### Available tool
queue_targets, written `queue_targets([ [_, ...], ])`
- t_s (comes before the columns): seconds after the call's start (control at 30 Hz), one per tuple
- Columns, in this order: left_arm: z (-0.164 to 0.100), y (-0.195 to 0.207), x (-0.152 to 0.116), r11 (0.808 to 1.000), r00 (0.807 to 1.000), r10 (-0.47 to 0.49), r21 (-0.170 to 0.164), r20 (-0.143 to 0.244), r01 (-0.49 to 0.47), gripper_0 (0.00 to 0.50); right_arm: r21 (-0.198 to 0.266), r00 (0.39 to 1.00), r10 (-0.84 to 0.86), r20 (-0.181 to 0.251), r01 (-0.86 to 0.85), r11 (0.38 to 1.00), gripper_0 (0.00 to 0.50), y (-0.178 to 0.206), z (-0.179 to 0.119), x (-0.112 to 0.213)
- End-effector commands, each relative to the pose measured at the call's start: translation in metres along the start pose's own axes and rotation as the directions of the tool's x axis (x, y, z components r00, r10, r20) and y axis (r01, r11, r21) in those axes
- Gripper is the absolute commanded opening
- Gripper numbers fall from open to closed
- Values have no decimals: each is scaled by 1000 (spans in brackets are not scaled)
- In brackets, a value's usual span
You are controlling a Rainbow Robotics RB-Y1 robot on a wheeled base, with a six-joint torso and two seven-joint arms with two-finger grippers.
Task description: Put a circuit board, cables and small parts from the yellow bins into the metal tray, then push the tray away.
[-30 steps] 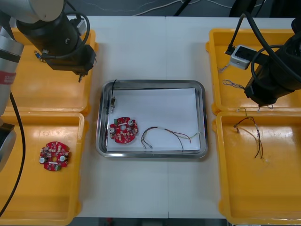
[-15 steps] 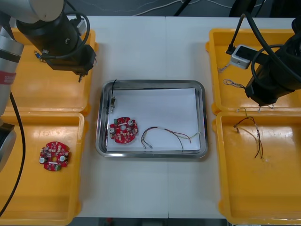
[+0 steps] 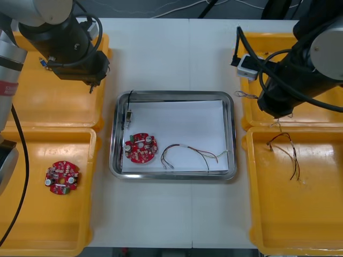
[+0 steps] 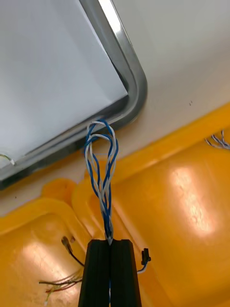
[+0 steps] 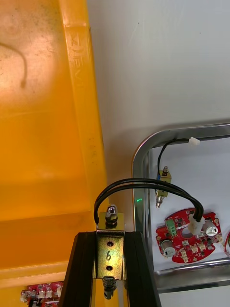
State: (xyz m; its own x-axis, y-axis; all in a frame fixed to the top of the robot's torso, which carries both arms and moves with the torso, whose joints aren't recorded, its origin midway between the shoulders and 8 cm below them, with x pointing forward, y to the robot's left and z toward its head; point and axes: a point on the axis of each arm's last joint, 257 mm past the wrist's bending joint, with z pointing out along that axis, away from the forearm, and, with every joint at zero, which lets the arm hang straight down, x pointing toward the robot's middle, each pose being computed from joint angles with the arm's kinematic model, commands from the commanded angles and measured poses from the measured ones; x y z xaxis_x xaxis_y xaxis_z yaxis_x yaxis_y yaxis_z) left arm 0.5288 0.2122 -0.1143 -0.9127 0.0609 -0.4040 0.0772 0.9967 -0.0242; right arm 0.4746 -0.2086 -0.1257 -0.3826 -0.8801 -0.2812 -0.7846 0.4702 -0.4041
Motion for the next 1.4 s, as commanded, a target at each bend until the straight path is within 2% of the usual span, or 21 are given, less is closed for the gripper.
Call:
queue_targets([
  [0.03,-28,2,-23,999,996,52,-10,65,-52,0,19,997,-39,62,38,999,0,11,3,-39],
  [0.23,-28,3,-23,999,997,50,-11,66,-50,0,17,990,-109,90,108,994,0,36,24,-62],
  [0.3,-28,3,-24,999,996,51,-13,66,-51,0,1,990,-107,96,107,994,0,47,33,-70],
  [0.63,-28,5,-24,999,996,50,-20,68,-49,0,-40,983,-155,96,159,986,0,76,66,-107],
  [0.93,-28,5,-24,999,996,50,-20,68,-49,0,-37,980,-171,104,176,984,0,84,86,-133],
  [1.13,-28,5,-24,999,997,50,-20,67,-49,0,-15,975,-189,117,192,981,5,88,97,-142],
  [1.2,-28,5,-24,999,996,50,-21,69,-49,0,-13,974,-195,116,198,980,64,88,98,-142],
  [1.23,-28,6,-25,999,996,49,-22,69,-48,0,-14,974,-197,115,200,980,140,89,98,-141],
  [1.3,-28,6,-25,999,996,49,-22,69,-48,0,-14,973,-200,115,203,979,352,89,98,-141],
  [1.37,-28,6,-25,999,996,51,-22,69,-49,0,-13,972,-205,115,208,978,431,89,98,-141],
  [1.4,-28,6,-24,999,996,49,-22,68,-47,0,-15,972,-204,116,208,978,492,89,98,-141],
])
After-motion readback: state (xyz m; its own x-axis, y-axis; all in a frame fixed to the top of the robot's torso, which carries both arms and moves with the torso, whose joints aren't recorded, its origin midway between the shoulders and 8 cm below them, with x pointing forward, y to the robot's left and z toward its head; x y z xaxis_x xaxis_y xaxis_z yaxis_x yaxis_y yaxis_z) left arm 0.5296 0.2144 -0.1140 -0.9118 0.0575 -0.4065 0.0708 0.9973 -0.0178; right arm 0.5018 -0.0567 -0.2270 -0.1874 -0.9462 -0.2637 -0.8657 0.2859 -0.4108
